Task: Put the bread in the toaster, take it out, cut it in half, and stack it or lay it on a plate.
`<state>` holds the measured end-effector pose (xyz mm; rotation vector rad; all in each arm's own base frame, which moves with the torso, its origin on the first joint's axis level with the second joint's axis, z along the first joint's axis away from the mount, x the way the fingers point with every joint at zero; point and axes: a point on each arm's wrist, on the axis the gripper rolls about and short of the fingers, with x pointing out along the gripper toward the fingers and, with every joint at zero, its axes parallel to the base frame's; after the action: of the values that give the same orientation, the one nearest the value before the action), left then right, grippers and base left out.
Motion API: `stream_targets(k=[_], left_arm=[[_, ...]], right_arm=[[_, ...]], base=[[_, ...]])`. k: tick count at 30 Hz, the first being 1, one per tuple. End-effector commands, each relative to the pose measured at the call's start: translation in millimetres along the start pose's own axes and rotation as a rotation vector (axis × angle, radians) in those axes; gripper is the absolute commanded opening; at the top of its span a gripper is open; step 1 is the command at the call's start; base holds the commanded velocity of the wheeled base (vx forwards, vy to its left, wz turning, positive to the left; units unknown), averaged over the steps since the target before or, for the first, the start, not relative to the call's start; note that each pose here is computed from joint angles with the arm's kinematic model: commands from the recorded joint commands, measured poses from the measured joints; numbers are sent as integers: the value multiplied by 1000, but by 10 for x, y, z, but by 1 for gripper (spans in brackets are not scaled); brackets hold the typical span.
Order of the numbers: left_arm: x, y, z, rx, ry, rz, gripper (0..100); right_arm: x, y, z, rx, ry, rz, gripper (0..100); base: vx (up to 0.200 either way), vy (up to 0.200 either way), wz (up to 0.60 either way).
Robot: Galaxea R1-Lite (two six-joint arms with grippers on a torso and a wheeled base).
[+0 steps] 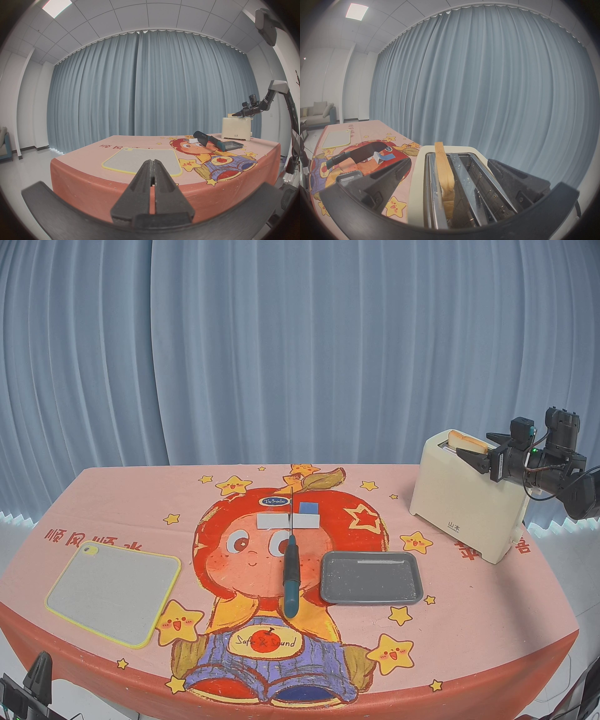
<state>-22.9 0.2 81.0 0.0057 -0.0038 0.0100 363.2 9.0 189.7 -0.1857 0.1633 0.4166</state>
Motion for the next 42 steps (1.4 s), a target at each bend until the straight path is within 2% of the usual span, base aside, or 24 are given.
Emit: stream_targets(k=[1,5,6,20,42], left_arm=[[1,0,-53,0,2,1,0],[1,0,-53,2,2,1,0],[1,0,-53,2,2,1,0],[1,0,-53,0,2,1,0],[1,0,-52,0,1,1,0]], right_arm=[[39,-9,-21,0,4,2,100],[60,15,-31,0,8,6,100],[71,14,-51,3,15,3,0],[52,62,12,-5,-1,8,0],[-349,173,501,-58,-141,-3,0]], base=[[0,0,0],[0,0,0],[0,0,0],[0,0,0],[0,0,0]])
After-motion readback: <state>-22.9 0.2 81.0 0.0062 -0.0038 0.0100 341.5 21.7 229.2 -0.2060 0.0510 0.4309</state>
